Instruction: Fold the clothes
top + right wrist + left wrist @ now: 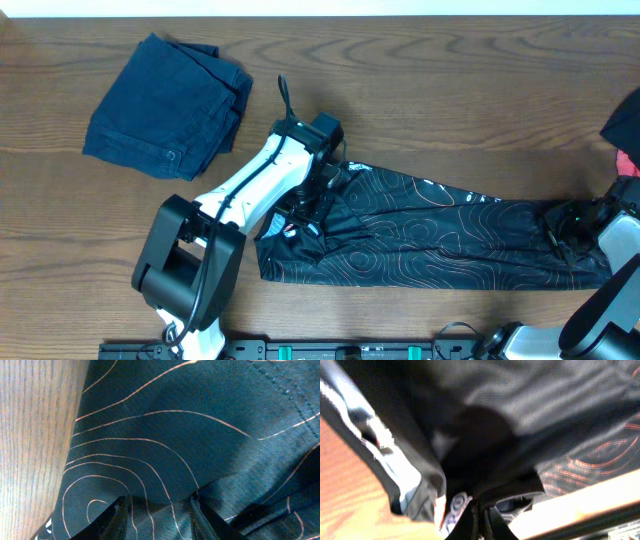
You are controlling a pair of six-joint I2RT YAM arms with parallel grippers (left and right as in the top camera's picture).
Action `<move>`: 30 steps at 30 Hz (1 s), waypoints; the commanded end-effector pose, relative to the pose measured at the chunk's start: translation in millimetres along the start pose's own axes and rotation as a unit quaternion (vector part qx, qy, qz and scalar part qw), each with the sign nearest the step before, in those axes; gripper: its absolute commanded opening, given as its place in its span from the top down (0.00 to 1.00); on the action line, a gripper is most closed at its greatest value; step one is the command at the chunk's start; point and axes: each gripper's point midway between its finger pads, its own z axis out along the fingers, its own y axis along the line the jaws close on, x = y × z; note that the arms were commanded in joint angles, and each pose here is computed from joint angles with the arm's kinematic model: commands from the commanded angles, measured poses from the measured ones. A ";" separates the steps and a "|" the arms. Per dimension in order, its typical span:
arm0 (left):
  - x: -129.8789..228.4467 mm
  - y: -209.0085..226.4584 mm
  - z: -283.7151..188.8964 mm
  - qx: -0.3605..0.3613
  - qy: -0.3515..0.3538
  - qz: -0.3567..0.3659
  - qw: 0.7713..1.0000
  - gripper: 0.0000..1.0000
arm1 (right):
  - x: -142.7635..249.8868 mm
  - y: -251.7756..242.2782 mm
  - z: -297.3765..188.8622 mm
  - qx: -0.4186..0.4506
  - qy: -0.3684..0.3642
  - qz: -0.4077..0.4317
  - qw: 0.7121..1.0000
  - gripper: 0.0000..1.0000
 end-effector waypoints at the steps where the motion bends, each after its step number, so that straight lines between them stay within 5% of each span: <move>1: 5.8 9.0 -7.0 -0.027 0.006 -0.001 1.000 0.94 | 26.2 -22.0 22.2 0.043 0.039 0.006 0.998 0.60; 14: 51.7 18.1 -12.5 -0.054 0.098 -0.023 0.993 0.93 | 26.2 -22.1 22.2 0.043 0.039 0.006 0.998 0.60; 16: 52.5 18.1 -12.3 -0.054 0.100 -0.023 0.993 0.83 | 26.2 -22.1 22.2 0.043 0.039 0.006 0.998 0.60; 18: 54.1 18.3 -12.7 -0.054 0.103 -0.023 0.993 0.57 | 26.3 -22.1 22.2 0.043 0.039 0.006 0.998 0.60; 19: 54.4 18.5 -12.6 -0.055 0.104 -0.023 0.993 0.52 | 26.5 -22.3 22.2 0.043 0.040 0.006 0.998 0.60; 25: 47.0 41.4 -15.2 -0.118 0.087 -0.018 0.989 0.51 | 27.0 -22.4 22.1 0.043 0.041 0.006 0.998 0.60; 30: 12.9 43.2 -11.0 -0.093 0.015 -0.052 0.994 0.51 | 26.9 -22.3 22.1 0.043 0.041 0.006 0.998 0.59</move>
